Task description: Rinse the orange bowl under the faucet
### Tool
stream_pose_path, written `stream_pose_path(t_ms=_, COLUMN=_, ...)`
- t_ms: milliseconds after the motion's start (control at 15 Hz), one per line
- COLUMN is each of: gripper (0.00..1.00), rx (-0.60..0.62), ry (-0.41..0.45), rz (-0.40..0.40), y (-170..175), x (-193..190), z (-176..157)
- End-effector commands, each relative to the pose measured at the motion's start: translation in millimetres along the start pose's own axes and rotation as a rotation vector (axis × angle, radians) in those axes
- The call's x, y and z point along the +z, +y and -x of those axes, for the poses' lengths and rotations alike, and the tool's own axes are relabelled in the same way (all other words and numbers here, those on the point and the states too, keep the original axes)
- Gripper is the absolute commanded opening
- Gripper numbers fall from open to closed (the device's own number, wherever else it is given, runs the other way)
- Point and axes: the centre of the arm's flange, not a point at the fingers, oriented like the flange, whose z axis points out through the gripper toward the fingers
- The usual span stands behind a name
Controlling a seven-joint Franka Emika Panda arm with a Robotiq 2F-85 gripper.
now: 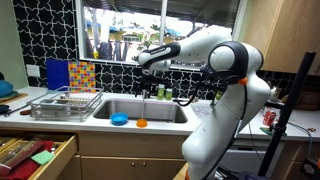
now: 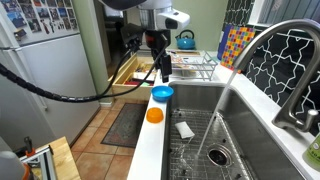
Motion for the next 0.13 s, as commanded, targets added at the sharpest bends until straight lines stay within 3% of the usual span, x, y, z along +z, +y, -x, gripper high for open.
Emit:
stream_pose_path(t_ms=0, gripper=1.0, rx=0.016, ry=-0.002, rz=0.002, y=-1.6, x=-2.1, z=-1.6)
stream_pose_path(t_ms=67, gripper=1.0, rx=0.025, ry=-0.003, rz=0.004, y=-1.9, x=-2.2, z=-3.0)
